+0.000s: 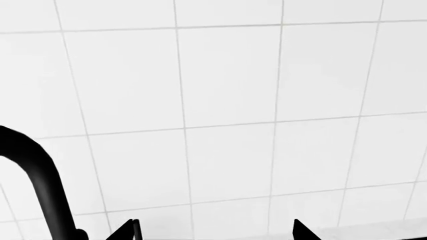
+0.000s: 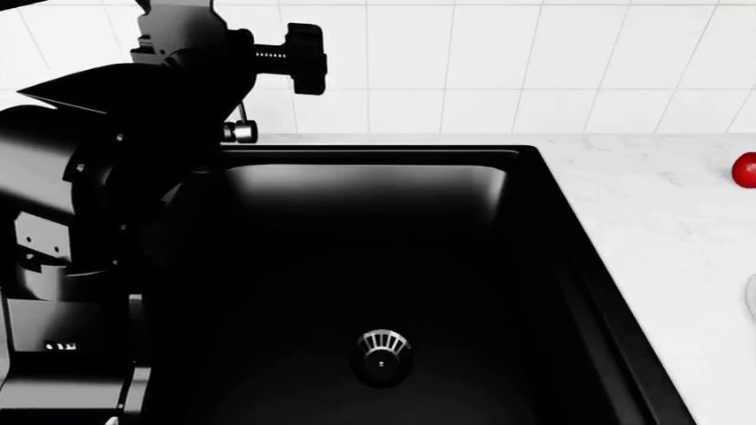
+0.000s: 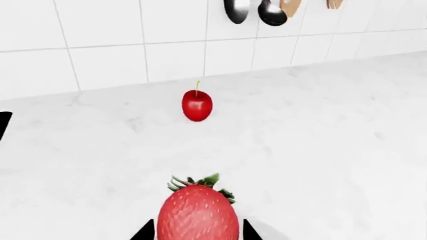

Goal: Pick the strawberry from the counter and place it in the sink. Then turn on the sink faucet.

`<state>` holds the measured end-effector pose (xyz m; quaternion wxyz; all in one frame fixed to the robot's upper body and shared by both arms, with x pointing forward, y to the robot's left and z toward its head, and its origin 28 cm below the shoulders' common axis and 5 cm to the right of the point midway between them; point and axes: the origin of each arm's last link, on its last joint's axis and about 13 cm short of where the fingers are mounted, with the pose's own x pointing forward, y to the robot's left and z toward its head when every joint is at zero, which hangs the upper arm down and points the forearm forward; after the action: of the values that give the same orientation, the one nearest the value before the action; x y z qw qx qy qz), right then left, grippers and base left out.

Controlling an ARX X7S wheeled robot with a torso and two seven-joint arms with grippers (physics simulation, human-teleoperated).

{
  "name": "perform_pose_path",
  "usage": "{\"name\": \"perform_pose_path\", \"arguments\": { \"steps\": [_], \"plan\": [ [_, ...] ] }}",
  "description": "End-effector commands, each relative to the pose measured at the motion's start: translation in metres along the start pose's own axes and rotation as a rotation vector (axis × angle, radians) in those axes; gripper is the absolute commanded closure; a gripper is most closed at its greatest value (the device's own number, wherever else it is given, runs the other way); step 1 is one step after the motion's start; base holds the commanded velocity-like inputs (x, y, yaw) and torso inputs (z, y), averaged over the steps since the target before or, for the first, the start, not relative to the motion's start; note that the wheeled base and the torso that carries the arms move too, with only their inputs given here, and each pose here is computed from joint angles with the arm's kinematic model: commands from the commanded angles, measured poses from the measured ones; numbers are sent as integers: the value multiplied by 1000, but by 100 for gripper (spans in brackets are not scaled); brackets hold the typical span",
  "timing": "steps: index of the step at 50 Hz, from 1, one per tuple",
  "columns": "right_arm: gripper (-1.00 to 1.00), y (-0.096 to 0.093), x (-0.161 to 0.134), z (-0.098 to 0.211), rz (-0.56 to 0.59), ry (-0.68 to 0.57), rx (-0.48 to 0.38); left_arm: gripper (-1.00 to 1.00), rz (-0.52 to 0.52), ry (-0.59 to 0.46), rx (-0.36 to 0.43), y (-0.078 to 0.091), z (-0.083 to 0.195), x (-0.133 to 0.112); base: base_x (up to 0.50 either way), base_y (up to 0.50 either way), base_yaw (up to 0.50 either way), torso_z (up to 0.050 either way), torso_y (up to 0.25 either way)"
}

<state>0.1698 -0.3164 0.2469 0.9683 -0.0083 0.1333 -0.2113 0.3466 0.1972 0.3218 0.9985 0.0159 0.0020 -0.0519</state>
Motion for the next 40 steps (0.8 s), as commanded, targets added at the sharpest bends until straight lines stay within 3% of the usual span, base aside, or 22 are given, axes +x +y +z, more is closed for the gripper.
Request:
{"name": "perform_pose_path", "arguments": {
  "steps": [1, 9, 20, 40],
  "plan": [
    [100, 6, -14, 45, 24, -100, -16, -100, 5, 0, -10, 2, -1, 0, 0, 0, 0, 0, 0],
    [100, 19, -23, 80, 65, -199, -36, -100, -1, -2, -14, 1, -1, 1, 0, 0, 0, 0, 0],
    [100, 42, -12, 112, 112, -260, -60, -100, 0, 2, -18, 2, -3, 1, 0, 0, 0, 0, 0],
    [100, 78, 10, 136, 197, -303, -82, -100, -5, 7, -26, 2, -6, 1, 0, 0, 0, 0, 0]
  ]
}}
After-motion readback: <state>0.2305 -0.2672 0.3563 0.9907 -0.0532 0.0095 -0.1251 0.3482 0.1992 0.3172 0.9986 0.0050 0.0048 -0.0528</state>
